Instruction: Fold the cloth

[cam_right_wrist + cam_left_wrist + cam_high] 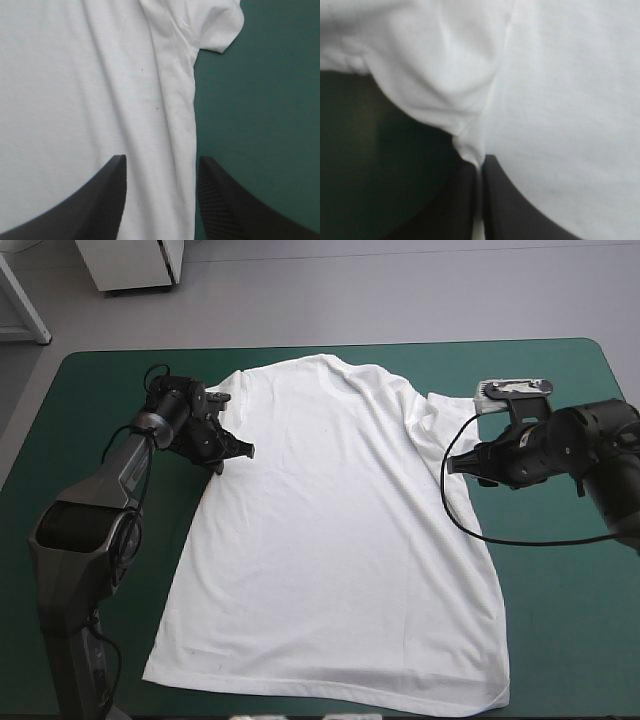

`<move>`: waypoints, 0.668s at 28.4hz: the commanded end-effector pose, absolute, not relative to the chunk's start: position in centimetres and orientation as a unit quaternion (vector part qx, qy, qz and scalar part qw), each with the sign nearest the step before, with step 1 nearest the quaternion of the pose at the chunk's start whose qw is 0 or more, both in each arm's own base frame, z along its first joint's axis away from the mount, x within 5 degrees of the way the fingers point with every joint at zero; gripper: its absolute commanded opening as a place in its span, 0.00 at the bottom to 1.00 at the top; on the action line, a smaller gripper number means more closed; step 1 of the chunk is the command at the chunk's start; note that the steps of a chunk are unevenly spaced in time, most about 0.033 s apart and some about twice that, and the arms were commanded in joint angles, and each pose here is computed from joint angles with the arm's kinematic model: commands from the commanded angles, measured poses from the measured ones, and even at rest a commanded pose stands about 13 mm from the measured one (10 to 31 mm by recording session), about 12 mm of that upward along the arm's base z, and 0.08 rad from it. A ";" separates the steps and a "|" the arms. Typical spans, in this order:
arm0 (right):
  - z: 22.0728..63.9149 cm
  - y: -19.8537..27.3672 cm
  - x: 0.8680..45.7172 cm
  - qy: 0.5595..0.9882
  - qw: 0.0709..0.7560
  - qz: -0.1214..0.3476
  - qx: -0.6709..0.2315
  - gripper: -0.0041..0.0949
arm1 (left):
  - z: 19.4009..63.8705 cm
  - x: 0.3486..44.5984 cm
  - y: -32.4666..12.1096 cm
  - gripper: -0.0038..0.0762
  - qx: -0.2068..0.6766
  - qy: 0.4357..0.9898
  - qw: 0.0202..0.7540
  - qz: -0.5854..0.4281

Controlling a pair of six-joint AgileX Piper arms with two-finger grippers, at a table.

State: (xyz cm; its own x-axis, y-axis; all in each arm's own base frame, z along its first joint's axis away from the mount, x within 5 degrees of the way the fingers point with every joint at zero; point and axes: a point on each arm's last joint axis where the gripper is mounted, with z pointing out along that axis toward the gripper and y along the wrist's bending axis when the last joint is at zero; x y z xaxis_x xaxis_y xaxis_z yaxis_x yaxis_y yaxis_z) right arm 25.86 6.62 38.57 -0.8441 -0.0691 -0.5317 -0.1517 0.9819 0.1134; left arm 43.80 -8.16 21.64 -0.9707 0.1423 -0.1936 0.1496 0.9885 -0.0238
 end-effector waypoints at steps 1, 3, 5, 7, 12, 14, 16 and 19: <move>38.8 7.0 27.4 0.947 0.299 0.082 -0.084 0.52 | 23.7 43.8 -7.9 0.04 0.072 0.989 0.130 -0.009; 37.7 7.3 28.5 0.952 0.284 0.081 -0.083 0.53 | 23.7 43.8 -7.9 0.04 0.072 0.989 0.128 -0.009; 36.6 7.5 29.5 0.955 0.273 0.077 -0.082 0.53 | 23.7 43.8 -7.9 0.04 0.071 0.989 0.127 -0.014; 35.5 7.7 30.7 0.958 0.264 0.075 -0.078 0.53 | 23.7 43.7 -8.0 0.04 0.069 0.989 0.127 -0.019; 33.2 8.3 33.6 0.968 0.228 0.067 -0.077 0.53 | 23.7 43.7 -8.2 0.04 0.066 0.989 0.127 -0.028; 32.3 8.4 34.7 0.971 0.216 0.065 -0.073 0.52 | 23.7 43.7 -8.2 0.04 0.066 0.989 0.127 -0.028; 31.4 8.4 35.5 0.975 0.202 0.063 -0.070 0.52 | 23.7 43.7 -8.2 0.04 0.066 0.989 0.127 -0.028; 29.0 7.8 36.5 0.984 0.156 0.047 -0.073 0.52 | 23.7 43.8 -8.2 0.04 0.065 0.989 0.129 -0.030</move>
